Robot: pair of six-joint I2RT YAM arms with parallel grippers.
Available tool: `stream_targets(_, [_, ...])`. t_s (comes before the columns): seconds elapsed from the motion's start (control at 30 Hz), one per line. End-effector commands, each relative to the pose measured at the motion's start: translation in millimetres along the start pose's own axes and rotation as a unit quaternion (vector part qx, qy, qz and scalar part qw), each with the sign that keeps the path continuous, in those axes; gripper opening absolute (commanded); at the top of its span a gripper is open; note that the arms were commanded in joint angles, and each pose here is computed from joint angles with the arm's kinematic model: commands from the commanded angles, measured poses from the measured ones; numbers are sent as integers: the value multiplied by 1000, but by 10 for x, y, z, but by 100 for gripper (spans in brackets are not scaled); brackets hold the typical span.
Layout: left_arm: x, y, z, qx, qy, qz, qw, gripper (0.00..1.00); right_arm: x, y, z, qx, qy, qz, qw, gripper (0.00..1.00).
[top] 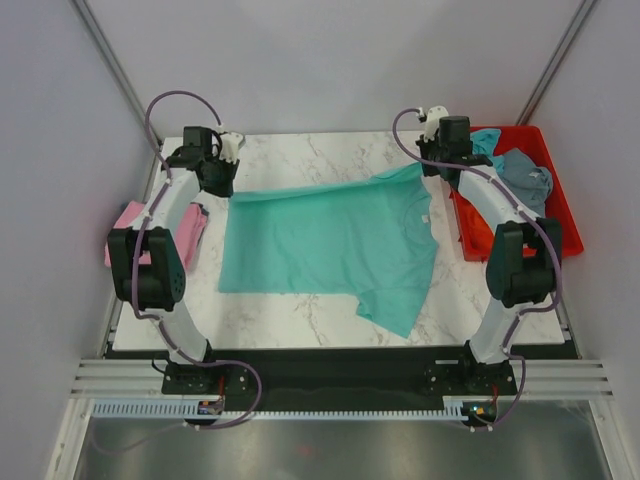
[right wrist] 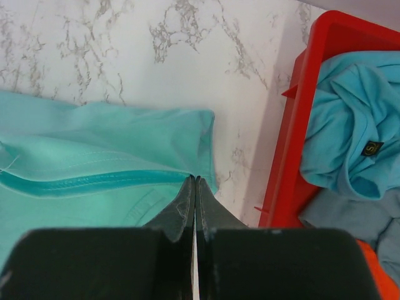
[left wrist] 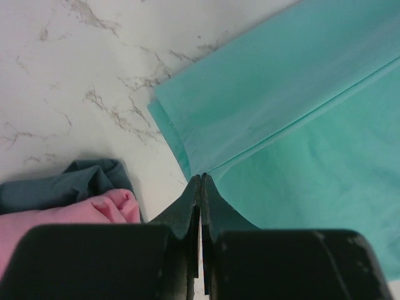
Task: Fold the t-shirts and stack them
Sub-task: Fold the tshirt
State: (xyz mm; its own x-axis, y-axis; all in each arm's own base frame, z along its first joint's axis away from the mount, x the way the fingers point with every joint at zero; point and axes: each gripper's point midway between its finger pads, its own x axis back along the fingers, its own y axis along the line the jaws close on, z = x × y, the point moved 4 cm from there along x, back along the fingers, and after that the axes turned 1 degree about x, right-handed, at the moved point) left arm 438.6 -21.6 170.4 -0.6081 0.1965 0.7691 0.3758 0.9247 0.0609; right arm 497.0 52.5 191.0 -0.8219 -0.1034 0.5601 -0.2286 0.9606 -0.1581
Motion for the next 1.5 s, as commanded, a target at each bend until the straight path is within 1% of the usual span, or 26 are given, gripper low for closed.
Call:
stream_targets(0.0, [211, -103, 29, 21, -18, 9, 1000, 2, 315, 55, -27, -15, -15, -17, 1000, 0])
stream_targets(0.27, [218, -170, 266, 23, 4, 12, 1000, 2, 535, 227, 324, -30, 18, -45, 998, 0])
stream_targets(0.37, [187, -185, 328, 25, 12, 15, 1000, 2, 586, 381, 560, -24, 42, -62, 997, 0])
stream_targets(0.57, [104, -214, 463, 29, 32, 21, 999, 2, 568, 547, 897, -28, 79, -85, 993, 0])
stream_targets(0.83, [53, -160, 515, 30, 45, 3, 999, 2, 471, 588, 1076, -27, 103, -90, 990, 0])
stream_targets(0.87, [37, -126, 584, 36, 63, -11, 997, 2, 522, 650, 1157, -35, 117, -108, 987, 0])
stream_targets(1.1, [28, -170, 702, 41, 77, -5, 996, 2, 609, 719, 1247, -38, 124, -118, 985, 0])
stream_targets(1.13, [19, -179, 719, 43, 80, -3, 996, 3, 618, 733, 1249, -38, 123, -121, 984, 0])
stream_targets(1.17, [23, -179, 742, 44, 84, -5, 995, 20, 628, 751, 1253, -38, 124, -128, 983, 0])
stream_targets(1.2, [21, -176, 750, 48, 86, -8, 995, 31, 644, 766, 1242, -40, 124, -134, 982, 14])
stream_targets(1.27, [76, -173, 738, 58, 84, -17, 995, 49, 678, 774, 1165, -38, 115, -143, 982, 32])
stream_targets(1.3, [113, -162, 707, 61, 77, -23, 995, 51, 734, 758, 1086, -38, 106, -141, 984, 45])
stream_targets(1.4, [318, -128, 545, 65, 41, -44, 996, 55, 900, 686, 831, -20, 70, -134, 988, 58])
stream_targets(1.43, [378, -126, 499, 69, 31, -47, 996, 56, 942, 666, 765, -13, 61, -134, 989, 59])
stream_targets(1.47, [495, -157, 401, 67, 8, -41, 997, 57, 990, 664, 730, 13, 51, -143, 988, 59])
